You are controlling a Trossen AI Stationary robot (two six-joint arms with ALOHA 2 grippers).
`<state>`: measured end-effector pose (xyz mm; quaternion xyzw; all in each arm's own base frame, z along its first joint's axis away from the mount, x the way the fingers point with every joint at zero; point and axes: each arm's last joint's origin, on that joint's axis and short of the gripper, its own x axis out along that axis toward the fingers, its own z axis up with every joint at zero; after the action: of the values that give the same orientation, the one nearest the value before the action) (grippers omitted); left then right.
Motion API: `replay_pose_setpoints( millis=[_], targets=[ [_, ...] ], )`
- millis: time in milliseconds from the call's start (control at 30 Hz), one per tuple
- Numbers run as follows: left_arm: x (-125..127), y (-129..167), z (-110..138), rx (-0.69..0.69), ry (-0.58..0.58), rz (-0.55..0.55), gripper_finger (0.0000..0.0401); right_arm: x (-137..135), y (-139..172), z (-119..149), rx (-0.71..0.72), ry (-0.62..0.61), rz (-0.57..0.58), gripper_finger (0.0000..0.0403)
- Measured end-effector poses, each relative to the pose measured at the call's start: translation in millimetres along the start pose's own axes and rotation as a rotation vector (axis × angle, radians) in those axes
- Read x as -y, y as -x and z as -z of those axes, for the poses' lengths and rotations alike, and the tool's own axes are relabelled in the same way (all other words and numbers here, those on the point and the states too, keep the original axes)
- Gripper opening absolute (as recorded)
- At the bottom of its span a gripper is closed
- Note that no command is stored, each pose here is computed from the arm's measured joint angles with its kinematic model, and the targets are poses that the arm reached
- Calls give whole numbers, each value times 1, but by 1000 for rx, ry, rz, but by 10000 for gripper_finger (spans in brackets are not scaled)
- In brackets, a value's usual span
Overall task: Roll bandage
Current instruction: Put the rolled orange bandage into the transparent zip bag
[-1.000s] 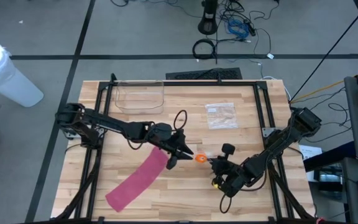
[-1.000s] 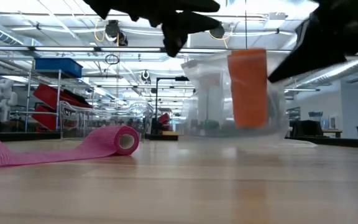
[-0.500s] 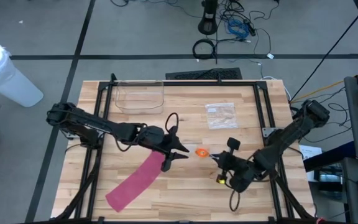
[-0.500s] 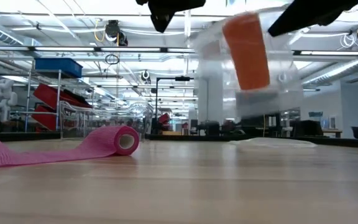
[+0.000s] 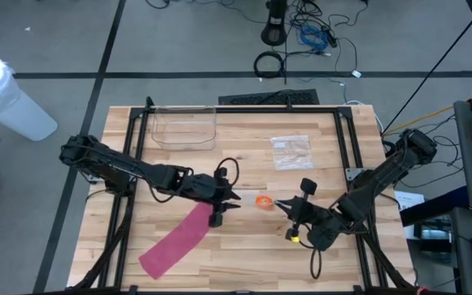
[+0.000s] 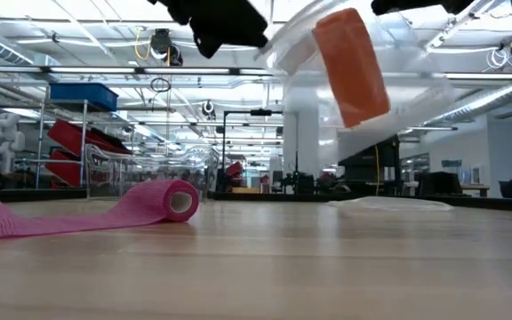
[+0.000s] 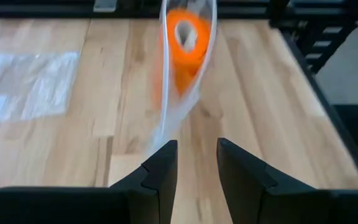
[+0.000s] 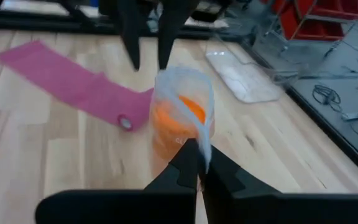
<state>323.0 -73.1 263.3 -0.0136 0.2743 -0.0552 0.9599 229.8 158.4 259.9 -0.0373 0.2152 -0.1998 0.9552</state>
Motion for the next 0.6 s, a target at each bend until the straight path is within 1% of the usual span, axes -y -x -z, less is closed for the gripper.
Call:
replay_pose_setpoints(
  millis=[67, 200, 333, 400, 600],
  targets=[
    [0, 0, 3, -30, -2, -8, 118, 0, 1, 0, 18, 6, 21, 0],
    [3, 0, 7, -65, -13, -14, 118, -1, 3, 0, 16, 4, 1, 0],
    [1, 1, 7, -63, -17, -90, 118, -3, 5, -1, 18, -6, -14, 0],
    [0, 1, 7, -59, -19, -108, 118, -4, 6, 0, 20, -7, -19, 0],
    [1, -1, 7, -57, -37, -103, 118, -5, 8, -2, 47, -1, -10, 0]
  ],
)
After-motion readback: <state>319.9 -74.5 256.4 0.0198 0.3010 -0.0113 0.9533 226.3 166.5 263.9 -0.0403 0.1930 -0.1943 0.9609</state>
